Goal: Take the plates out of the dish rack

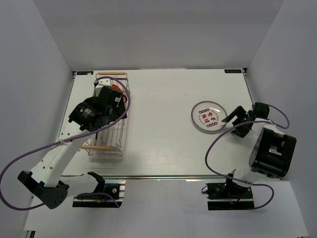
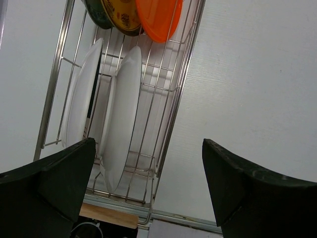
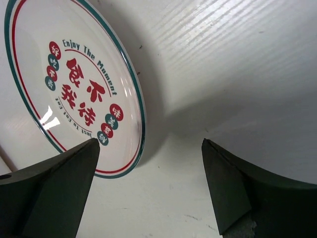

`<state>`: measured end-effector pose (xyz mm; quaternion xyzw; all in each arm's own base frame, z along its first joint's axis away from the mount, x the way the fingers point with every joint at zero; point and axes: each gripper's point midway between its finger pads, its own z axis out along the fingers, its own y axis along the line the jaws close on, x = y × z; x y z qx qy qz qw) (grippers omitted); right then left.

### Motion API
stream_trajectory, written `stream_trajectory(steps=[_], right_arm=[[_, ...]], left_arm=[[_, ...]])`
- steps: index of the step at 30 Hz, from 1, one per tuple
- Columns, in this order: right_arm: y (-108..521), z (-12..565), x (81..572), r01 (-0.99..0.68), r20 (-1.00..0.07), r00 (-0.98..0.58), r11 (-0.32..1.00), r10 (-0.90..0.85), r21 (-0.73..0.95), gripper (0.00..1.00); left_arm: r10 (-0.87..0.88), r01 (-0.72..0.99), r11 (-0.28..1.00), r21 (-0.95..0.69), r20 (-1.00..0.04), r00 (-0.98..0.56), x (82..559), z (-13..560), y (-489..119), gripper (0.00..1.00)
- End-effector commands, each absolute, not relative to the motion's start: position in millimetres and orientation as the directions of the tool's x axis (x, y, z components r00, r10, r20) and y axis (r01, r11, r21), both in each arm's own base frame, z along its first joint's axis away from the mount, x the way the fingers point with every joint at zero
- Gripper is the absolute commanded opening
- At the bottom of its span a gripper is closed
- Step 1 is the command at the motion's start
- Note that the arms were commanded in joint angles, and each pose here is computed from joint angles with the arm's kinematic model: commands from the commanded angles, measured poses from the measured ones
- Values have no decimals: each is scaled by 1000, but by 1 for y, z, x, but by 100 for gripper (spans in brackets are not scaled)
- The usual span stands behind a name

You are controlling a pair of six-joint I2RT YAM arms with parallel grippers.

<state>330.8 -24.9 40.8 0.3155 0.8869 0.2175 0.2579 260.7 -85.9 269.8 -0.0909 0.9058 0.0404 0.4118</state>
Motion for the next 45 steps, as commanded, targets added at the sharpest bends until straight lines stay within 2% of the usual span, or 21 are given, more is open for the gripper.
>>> stream_trajectory(steps=[1,7,10,14,17,18,22,32,45], right_arm=[[-47,67,332,482,-408,-633,747,658,457,89],[-67,96,325,527,-509,-574,765,641,371,89],[-66,101,325,519,-518,-573,770,635,370,89],[-63,100,325,510,-520,-583,779,625,364,89],[-62,102,325,503,-522,-586,783,620,367,89],[-62,101,324,503,-522,-585,783,620,366,89],[-63,99,324,507,-520,-590,785,617,356,89],[-65,94,321,520,-512,-597,784,617,339,89],[-68,84,316,548,-490,-609,777,624,310,89]], left_arm=[[-119,-188,982,1,-768,-629,264,281,-87,98],[-54,-180,978,103,-712,-700,267,264,-89,98],[-33,-184,971,153,-678,-734,267,251,-87,97],[-52,-239,954,178,-691,-721,269,252,-79,94],[-46,-253,947,196,-698,-715,270,252,-75,89],[-42,-261,941,214,-693,-720,269,249,-72,82],[-51,-310,913,267,-677,-735,265,241,-62,67],[-46,-339,883,325,-659,-751,259,224,-52,63],[-34,-362,844,396,-633,-773,256,213,-44,33]])
